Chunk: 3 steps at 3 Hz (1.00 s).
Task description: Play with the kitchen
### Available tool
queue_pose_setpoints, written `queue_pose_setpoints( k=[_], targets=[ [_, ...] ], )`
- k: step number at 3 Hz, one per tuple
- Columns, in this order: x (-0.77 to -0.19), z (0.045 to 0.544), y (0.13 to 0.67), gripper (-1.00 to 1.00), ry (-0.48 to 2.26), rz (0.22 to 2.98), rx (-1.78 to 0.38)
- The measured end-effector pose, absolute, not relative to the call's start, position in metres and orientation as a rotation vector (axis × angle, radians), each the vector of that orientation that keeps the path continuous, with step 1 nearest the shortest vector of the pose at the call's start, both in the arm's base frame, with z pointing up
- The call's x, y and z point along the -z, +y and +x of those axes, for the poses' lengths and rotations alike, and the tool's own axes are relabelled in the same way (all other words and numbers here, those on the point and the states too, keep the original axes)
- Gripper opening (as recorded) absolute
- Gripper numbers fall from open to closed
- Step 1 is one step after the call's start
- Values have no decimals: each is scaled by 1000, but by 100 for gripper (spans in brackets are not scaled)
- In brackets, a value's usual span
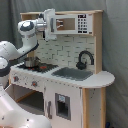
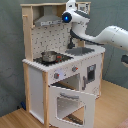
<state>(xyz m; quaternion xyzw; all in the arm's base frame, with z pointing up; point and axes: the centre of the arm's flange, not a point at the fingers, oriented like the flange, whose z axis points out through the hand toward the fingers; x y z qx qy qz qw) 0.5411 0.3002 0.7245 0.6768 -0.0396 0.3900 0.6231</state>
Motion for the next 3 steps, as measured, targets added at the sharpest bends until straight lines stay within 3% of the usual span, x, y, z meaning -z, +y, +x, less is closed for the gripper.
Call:
queue_pose_setpoints(
  k=[3],
  targets=[
    [-729, 522, 301, -100, 71, 1632, -1007]
  ],
)
